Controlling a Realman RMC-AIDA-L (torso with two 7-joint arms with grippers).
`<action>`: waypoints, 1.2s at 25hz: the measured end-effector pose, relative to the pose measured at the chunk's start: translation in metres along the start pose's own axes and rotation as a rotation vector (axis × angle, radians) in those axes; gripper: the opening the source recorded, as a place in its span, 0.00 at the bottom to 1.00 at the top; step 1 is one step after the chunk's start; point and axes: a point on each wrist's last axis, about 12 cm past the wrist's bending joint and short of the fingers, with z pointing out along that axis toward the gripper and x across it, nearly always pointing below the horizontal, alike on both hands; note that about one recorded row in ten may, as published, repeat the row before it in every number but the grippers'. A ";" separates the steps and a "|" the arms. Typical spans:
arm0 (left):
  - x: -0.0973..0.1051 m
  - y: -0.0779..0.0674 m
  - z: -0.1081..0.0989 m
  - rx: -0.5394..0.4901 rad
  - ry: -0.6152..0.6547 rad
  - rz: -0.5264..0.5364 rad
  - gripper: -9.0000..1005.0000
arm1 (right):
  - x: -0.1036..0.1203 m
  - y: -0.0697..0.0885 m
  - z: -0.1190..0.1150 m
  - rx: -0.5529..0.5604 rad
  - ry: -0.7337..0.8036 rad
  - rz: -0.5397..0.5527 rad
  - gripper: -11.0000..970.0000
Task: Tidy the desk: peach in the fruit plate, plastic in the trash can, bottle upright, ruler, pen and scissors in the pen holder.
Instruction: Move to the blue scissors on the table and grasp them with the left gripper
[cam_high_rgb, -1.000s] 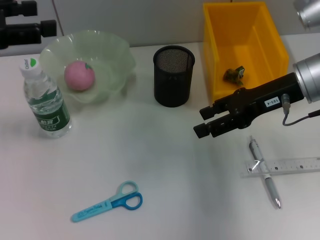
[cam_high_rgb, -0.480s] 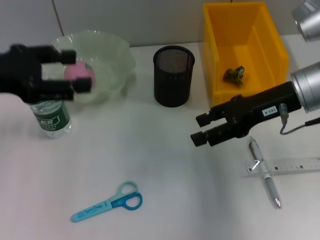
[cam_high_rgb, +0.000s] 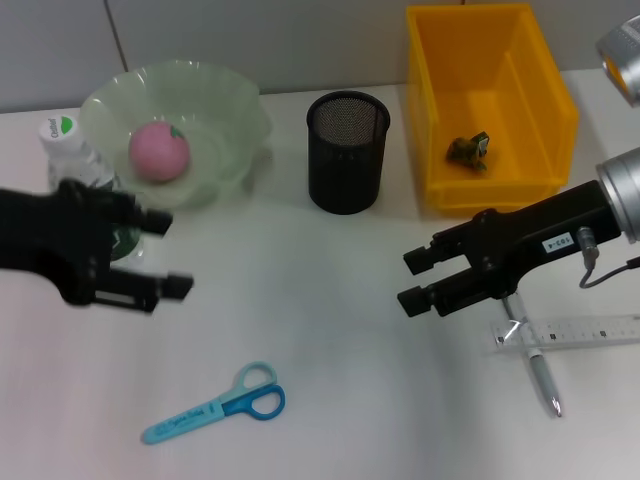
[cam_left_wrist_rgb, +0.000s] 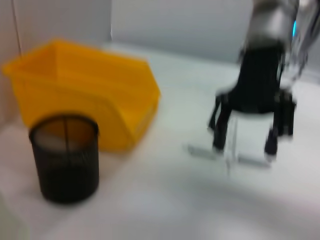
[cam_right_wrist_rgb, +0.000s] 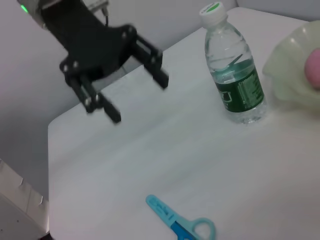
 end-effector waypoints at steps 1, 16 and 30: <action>-0.003 -0.002 0.002 -0.002 0.038 0.005 0.77 | 0.000 0.000 -0.001 0.002 0.001 0.000 0.75; -0.034 -0.022 0.065 -0.003 0.463 0.058 0.76 | -0.001 -0.003 -0.003 0.023 0.017 -0.016 0.75; -0.045 -0.037 0.101 0.025 0.597 0.117 0.75 | -0.002 -0.005 -0.004 0.041 0.021 -0.011 0.75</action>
